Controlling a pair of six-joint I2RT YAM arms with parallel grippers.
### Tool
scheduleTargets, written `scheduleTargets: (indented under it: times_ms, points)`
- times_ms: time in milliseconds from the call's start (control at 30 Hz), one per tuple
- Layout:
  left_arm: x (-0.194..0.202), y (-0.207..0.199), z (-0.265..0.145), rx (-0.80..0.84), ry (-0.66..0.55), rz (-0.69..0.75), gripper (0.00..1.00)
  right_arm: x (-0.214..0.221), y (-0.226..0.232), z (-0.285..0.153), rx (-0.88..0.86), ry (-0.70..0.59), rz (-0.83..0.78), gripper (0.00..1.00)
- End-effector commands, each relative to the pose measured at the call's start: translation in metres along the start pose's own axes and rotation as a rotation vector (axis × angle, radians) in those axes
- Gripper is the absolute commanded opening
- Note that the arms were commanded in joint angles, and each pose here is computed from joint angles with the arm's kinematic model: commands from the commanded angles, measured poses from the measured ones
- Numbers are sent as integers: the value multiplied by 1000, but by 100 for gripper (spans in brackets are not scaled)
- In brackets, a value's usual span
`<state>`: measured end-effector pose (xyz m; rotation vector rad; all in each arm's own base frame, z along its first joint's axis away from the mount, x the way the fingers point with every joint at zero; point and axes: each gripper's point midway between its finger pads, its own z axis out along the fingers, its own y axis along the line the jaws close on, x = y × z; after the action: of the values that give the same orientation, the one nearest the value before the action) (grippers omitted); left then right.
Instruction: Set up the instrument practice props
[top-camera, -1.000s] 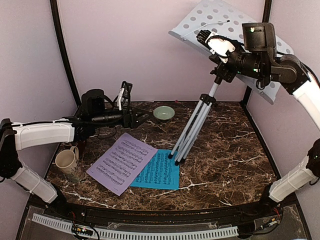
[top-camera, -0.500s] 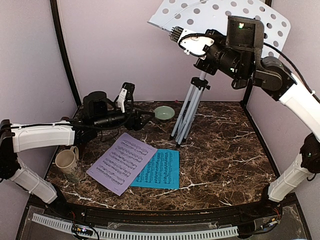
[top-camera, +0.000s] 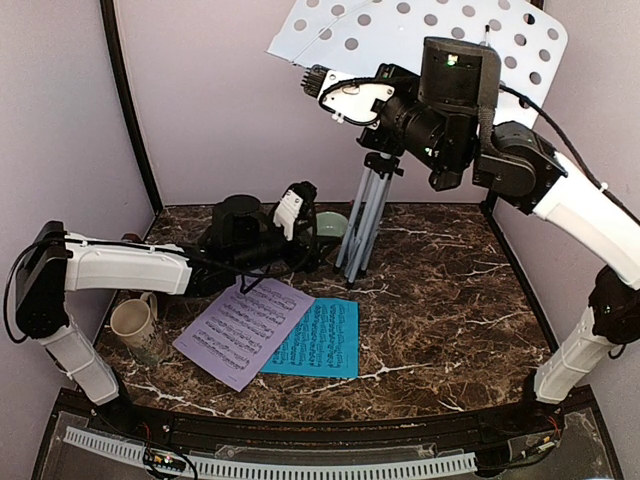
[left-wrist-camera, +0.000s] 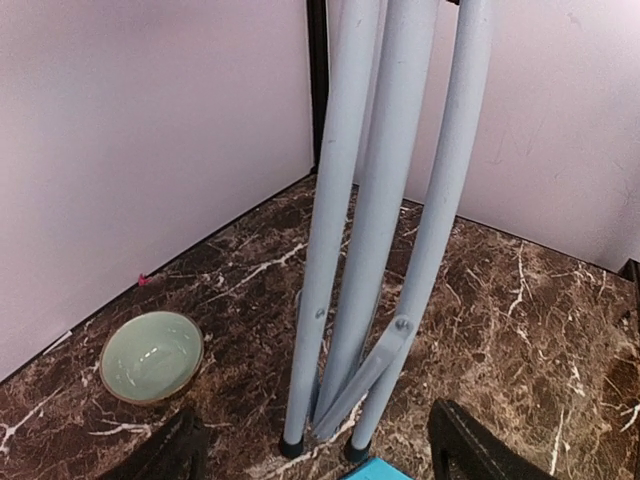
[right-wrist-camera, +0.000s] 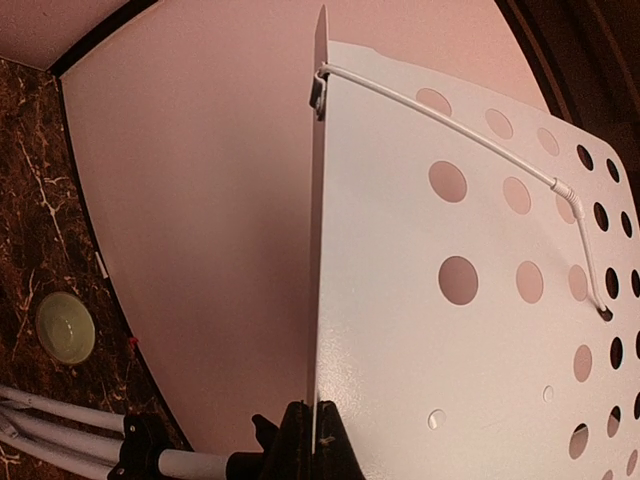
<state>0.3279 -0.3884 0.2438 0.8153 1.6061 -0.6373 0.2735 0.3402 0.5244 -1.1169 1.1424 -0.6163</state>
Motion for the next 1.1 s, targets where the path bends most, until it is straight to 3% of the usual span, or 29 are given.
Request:
scheduleTargets:
  times_ms: [0, 400, 1067]
  points:
    - [-38, 11, 8, -116, -96, 50, 78, -5, -110, -32, 310, -43, 234, 0]
    - [-57, 24, 26, -314, -132, 94, 70, -19, -100, -29, 296, -42, 218, 0]
    - [-76, 28, 51, -363, -158, 147, 61, -30, -102, -44, 293, -57, 242, 0]
